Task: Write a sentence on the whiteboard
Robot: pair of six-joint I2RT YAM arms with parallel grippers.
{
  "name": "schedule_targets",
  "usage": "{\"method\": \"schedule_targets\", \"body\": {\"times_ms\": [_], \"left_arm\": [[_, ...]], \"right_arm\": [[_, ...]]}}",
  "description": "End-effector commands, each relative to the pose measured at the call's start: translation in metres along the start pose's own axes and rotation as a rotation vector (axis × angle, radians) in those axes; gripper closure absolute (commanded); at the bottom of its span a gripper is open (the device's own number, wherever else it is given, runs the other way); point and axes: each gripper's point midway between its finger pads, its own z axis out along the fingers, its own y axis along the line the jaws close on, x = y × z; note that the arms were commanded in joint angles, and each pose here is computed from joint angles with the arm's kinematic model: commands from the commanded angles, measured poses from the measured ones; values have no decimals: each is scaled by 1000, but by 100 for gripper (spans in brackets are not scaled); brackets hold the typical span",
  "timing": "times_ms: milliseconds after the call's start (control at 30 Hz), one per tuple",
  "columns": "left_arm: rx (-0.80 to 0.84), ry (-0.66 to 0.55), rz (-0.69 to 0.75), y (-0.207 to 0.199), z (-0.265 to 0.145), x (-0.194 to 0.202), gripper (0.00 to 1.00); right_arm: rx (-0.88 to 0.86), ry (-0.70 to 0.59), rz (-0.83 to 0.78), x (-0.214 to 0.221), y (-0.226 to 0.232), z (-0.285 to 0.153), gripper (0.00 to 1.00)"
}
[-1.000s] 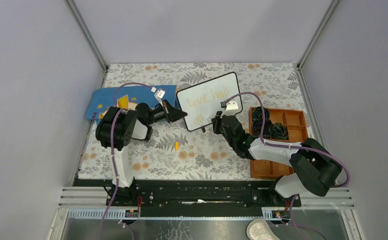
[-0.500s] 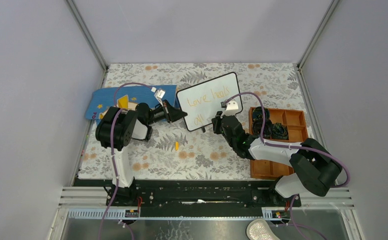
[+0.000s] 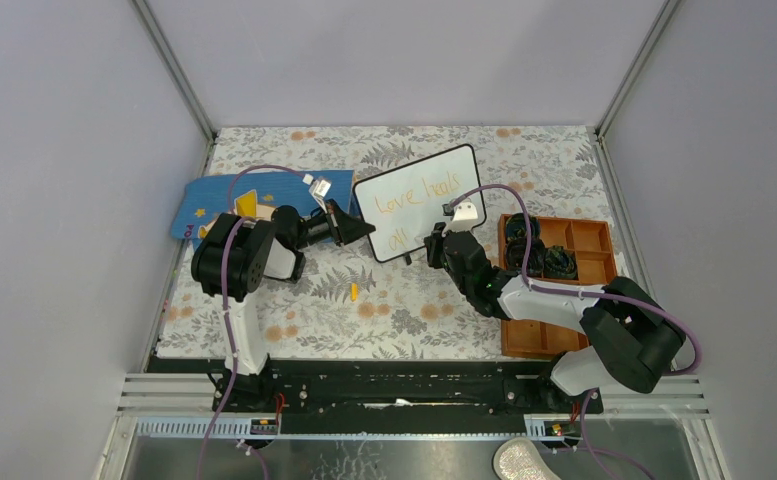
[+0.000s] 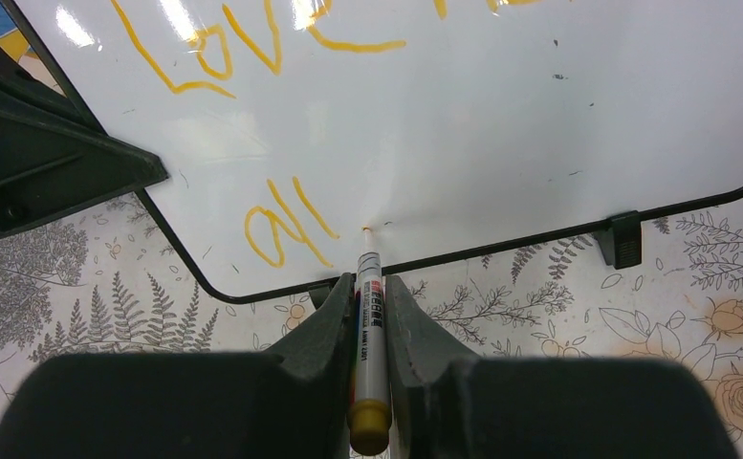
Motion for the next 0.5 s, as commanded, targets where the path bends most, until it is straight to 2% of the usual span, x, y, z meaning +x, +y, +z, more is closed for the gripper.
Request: {"method": "schedule_targets", "body": {"times_ms": [0,267,467], "left_arm": [[-4,63,-68,-2,1,20,100],[-4,62,-65,-2,1,19,100],[-5,55,-57,-3,1,18,100]], "right_arm": [[37,-47,23,-15,-8,-2,100],[6,-73,37,-25,-3,-7,100],[-82,-137,100,-61,15,-26,100]]}}
